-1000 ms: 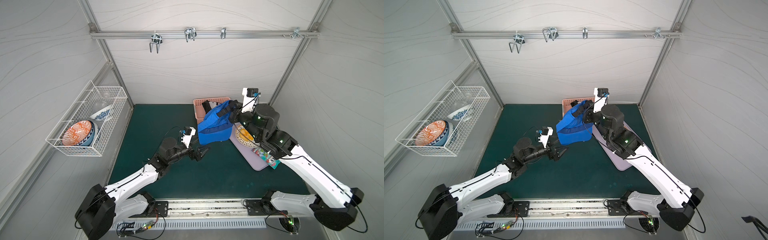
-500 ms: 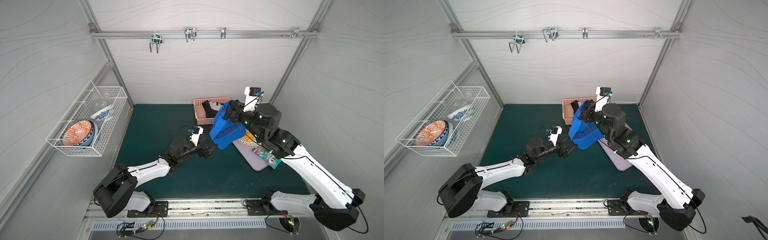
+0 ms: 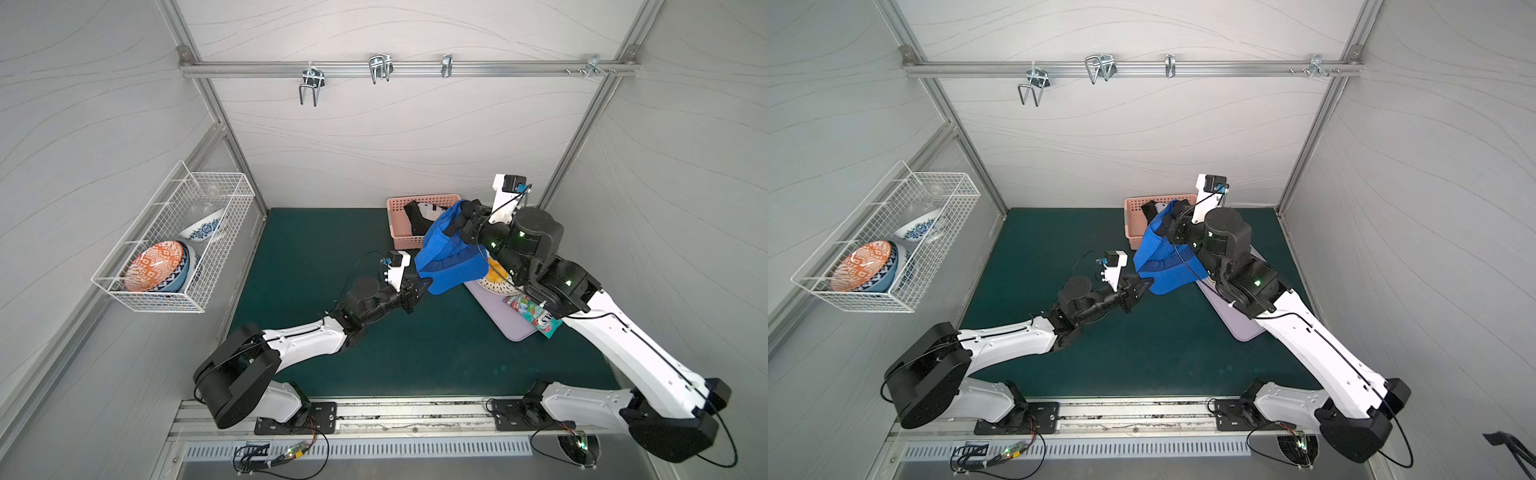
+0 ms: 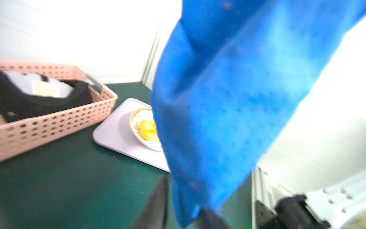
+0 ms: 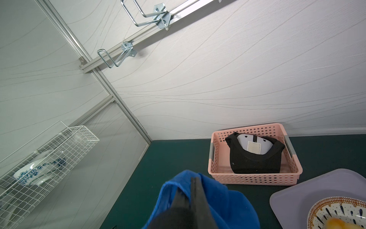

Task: Turn the baseball cap inside out
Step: Turn over the baseball cap, then place the baseball cap at the center of the board.

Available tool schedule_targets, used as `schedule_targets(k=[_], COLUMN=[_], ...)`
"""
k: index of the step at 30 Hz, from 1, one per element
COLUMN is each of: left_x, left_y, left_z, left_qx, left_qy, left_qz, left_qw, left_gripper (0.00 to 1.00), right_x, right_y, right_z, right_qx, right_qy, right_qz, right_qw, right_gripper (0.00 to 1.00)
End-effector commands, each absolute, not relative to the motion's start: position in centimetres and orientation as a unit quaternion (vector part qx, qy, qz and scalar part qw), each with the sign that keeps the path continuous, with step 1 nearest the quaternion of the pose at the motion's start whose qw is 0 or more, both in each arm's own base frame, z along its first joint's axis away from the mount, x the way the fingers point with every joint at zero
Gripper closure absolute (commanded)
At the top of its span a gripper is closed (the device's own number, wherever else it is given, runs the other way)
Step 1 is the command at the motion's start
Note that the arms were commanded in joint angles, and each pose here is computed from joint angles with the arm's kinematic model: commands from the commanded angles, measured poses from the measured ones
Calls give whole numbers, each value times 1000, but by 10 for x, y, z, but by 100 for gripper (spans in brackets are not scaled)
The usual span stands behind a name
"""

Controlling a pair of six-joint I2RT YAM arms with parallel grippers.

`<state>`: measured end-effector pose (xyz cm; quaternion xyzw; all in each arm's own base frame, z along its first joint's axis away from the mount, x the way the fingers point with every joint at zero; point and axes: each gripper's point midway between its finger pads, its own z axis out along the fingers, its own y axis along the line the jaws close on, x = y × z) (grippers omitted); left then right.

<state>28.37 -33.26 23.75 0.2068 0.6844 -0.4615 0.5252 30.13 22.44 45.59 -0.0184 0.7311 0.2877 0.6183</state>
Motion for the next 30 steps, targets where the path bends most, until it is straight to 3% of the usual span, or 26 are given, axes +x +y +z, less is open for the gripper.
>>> schedule_targets(k=[1,5,8,13,16,19,21,24,27,30], left_x=[302,306,316,343,343,338,337,343,348,349], left_y=[-333,-331,-319,-272,-260,-261,-253,-226,-193,-169], left_z=[274,270,264,237,232,250,267,283,287,288], left_qx=[173,153,119,41,40,70,105,134,156,181], left_qy=[652,657,675,763,772,750,730,720,724,726], left_qz=[-461,-462,-437,-282,-247,-248,-217,-176,-127,-77], left_qw=[577,575,583,580,584,609,639,658,660,659], left_gripper=[87,100,100,100,100,100,100,100,100,100], right_x=[294,292,291,283,279,274,265,248,226,213], right_y=[216,213,210,205,202,213,221,224,220,215], right_z=[467,462,457,449,445,428,404,375,360,342], right_qx=[4,6,8,4,-2,-33,-60,-95,-135,-152], right_qy=[718,723,727,721,716,735,755,768,764,770], right_qz=[311,306,303,303,305,309,320,334,350,356], right_qw=[622,619,616,624,628,602,569,539,525,507], right_gripper=[100,100,100,100,100,80,50,19,5,1])
